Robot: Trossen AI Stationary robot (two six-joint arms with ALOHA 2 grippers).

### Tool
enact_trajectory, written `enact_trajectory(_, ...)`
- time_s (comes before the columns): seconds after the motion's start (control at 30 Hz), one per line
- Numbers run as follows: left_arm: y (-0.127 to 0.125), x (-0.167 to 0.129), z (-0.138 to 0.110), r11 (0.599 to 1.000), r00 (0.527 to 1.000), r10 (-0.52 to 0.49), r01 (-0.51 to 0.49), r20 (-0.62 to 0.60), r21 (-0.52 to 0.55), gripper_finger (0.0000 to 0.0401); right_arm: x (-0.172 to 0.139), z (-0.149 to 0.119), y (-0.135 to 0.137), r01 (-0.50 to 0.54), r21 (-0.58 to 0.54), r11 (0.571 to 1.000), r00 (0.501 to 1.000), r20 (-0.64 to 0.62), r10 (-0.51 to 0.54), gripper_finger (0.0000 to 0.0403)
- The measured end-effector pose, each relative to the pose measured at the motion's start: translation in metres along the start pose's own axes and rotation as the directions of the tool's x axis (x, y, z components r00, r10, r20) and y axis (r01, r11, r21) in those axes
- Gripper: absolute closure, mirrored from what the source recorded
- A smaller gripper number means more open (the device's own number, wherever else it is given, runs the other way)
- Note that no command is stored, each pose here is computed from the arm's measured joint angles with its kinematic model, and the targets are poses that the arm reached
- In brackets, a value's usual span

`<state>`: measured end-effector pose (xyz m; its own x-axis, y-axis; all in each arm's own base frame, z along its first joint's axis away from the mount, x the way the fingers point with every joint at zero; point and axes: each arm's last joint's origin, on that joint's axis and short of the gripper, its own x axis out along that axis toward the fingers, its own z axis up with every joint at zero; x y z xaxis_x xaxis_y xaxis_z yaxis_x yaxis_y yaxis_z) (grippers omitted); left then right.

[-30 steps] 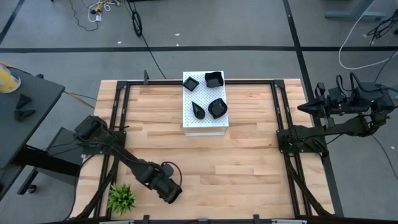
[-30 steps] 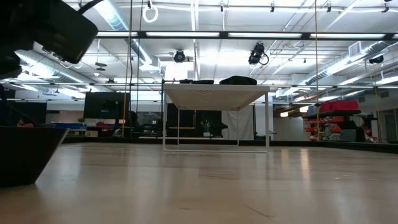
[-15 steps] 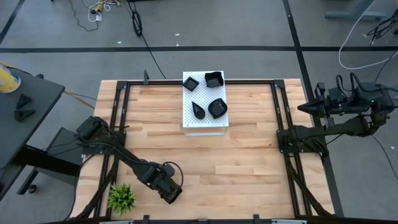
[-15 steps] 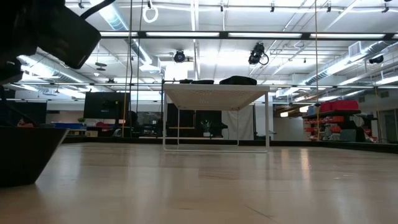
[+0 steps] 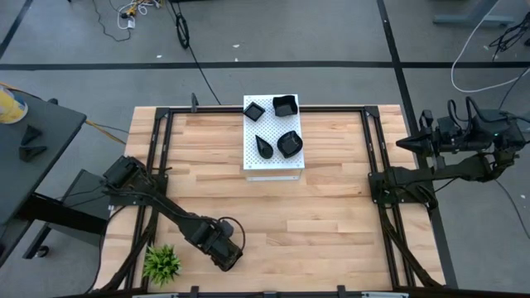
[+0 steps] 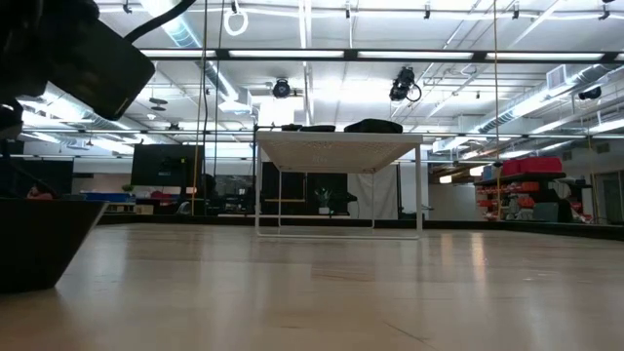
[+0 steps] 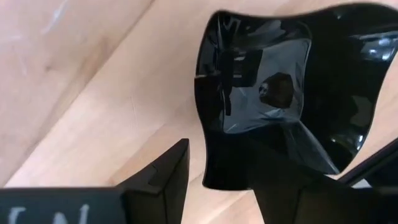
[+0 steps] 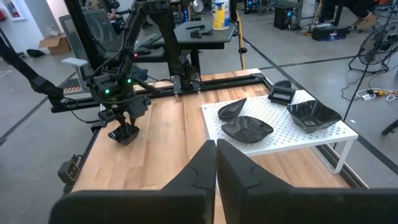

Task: Pick & Place Mini shaped plates
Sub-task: Stack the distorted square plate on top of the distorted square plate on the shelf

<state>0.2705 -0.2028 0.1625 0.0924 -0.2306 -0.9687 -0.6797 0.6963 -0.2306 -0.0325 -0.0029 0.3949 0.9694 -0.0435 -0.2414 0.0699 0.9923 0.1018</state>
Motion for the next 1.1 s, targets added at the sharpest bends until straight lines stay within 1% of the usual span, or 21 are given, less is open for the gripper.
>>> enact_trajectory(0.47,0.0,-0.001,0.0,1.0,1.0,-0.004,0.004,-0.013,-0.013,0.0329,0.0,0.0,0.0,0.0,0.0,1.0,1.0,0.0,0.0,0.0384)
enact_trajectory(0.8,0.0,-0.001,-0.001,1.0,1.0,-0.007,0.007,-0.024,0.007,0.0386,0.0,0.0,0.0,0.0,0.0,1.0,1.0,0.0,0.0,0.0384)
enact_trajectory(0.93,-0.001,-0.006,-0.001,1.0,1.0,-0.021,0.022,-0.022,0.02,0.0396,0.0,0.0,0.0,0.0,0.0,1.0,1.0,0.0,0.0,0.0384)
enact_trajectory(1.1,0.0,-0.012,0.0,0.999,0.999,-0.033,0.034,-0.023,0.038,0.039,0.0,0.0,0.0,0.0,0.0,1.0,1.0,0.0,0.0,0.0384)
